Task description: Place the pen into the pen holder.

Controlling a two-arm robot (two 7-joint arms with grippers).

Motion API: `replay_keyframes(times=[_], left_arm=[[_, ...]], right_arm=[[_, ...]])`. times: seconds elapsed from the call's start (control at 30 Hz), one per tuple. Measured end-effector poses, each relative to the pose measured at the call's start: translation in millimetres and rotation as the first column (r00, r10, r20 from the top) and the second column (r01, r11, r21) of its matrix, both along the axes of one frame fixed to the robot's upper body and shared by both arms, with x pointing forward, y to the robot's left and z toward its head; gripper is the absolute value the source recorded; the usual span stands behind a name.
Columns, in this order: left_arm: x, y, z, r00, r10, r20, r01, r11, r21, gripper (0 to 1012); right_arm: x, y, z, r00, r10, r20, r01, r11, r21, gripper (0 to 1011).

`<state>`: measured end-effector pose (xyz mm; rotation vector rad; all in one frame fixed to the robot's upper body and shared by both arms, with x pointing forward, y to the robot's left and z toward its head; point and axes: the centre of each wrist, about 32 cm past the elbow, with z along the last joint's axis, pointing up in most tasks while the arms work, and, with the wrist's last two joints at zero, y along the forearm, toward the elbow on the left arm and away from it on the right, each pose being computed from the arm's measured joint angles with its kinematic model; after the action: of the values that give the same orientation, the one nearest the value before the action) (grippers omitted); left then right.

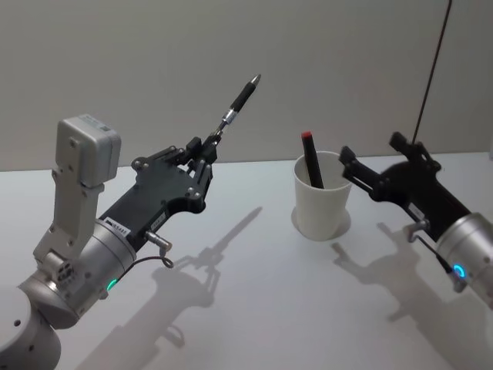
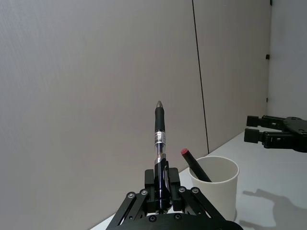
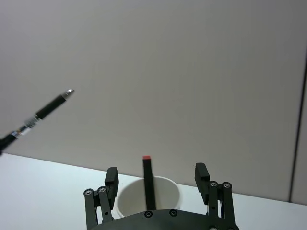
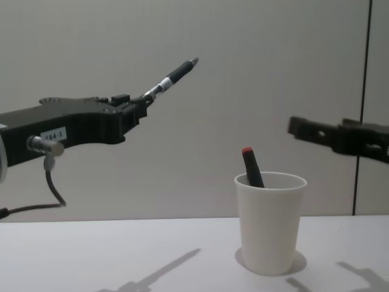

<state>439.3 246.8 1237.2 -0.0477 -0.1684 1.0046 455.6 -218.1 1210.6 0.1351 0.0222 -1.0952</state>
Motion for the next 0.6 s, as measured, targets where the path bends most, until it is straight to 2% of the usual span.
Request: replay_keyframes(times=[0.27, 0.4, 0.5, 0.6], left_arm=[[0.1, 0.1, 1.0, 1.0, 0.001, 0.007, -0.001, 1.0, -0.005, 172], [0.2, 0.1, 1.3, 1.0, 0.001, 0.009, -0.001, 1.0, -0.006, 171], [0.2, 0.1, 1.6, 0.9999, 0.001, 0.011, -0.001, 1.0, -0.007, 173], [0.3, 0.1, 1.8, 0.9999, 0.001, 0.012, -0.001, 1.0, -0.008, 173]], right_arm=[[7.2, 14.1, 13.0, 0.995, 0.095, -0.012, -0.093, 0.989, 0.114, 1001], [10.7, 21.7, 19.3, 0.99, 0.141, -0.01, -0.137, 0.976, 0.169, 1001], [14.2, 29.7, 25.5, 0.982, 0.191, -0.009, -0.184, 0.956, 0.23, 1001], [16.3, 34.5, 28.8, 0.976, 0.218, -0.006, -0.208, 0.942, 0.263, 1001]])
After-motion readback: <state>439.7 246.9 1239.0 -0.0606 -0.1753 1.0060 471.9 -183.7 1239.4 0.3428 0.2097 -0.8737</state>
